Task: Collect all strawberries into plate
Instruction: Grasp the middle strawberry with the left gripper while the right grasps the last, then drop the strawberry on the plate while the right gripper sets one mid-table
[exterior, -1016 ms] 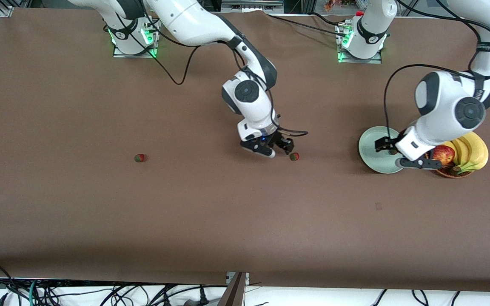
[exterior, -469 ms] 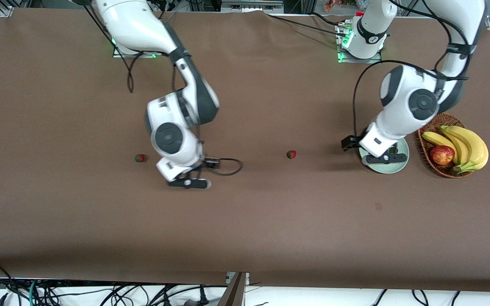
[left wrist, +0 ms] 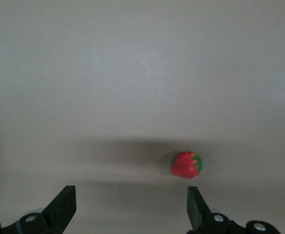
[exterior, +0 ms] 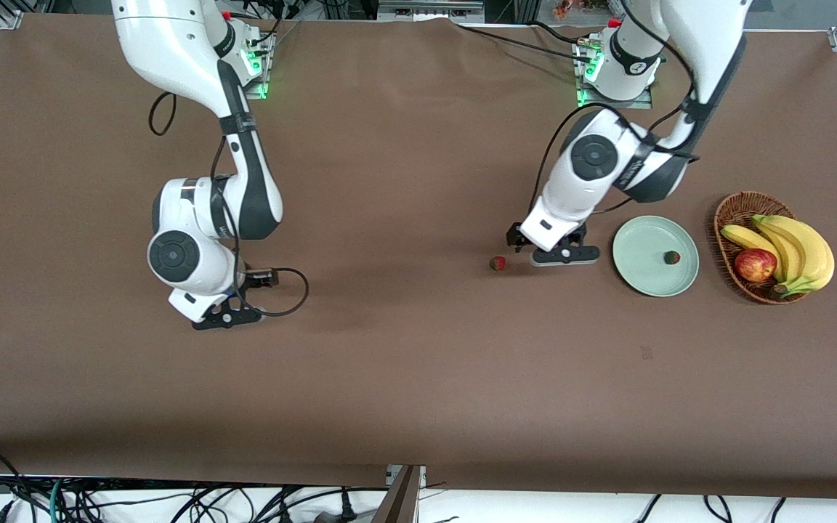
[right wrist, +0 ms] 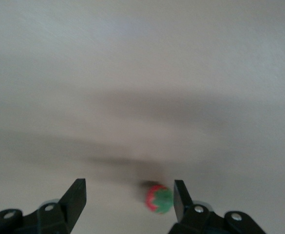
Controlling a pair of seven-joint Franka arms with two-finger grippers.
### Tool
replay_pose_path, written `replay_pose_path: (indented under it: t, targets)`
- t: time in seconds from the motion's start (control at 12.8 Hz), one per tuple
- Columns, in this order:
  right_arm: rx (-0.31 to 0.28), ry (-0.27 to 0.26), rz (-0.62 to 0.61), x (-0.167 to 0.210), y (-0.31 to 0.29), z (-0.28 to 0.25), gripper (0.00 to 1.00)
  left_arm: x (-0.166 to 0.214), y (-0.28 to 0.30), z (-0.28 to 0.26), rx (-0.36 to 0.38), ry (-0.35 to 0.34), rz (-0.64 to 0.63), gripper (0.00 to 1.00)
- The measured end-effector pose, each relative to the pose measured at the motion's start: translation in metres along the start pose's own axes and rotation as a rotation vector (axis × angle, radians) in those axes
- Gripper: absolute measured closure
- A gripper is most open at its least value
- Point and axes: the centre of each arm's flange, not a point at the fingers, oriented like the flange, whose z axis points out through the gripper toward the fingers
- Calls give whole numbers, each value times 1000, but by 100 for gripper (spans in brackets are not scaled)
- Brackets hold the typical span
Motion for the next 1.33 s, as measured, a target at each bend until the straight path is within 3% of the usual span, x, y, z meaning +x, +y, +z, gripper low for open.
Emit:
replay_pose_path:
  t: [0.47, 0.7, 0.78, 0.86, 0.94, 1.02, 1.33]
  targets:
    - [48, 27, 0, -44, 31, 58, 23, 15, 41, 52, -13, -18, 4, 0]
    - [60, 28, 12, -46, 32, 60, 37, 7, 51, 69, 15, -6, 5, 0]
    - [60, 29, 12, -46, 32, 60, 37, 7, 52, 69, 15, -6, 6, 0]
    - [60, 29, 12, -46, 32, 60, 47, 7, 53, 68, 14, -6, 6, 1]
    - [60, 30, 12, -45, 32, 60, 58, 7, 53, 68, 13, -5, 5, 6]
    - [61, 32, 13, -45, 32, 59, 67, 7, 53, 68, 14, -5, 1, 18]
    - [81, 65, -5, -37, 19, 39, 67, 6, 53, 68, 22, -11, -27, 64]
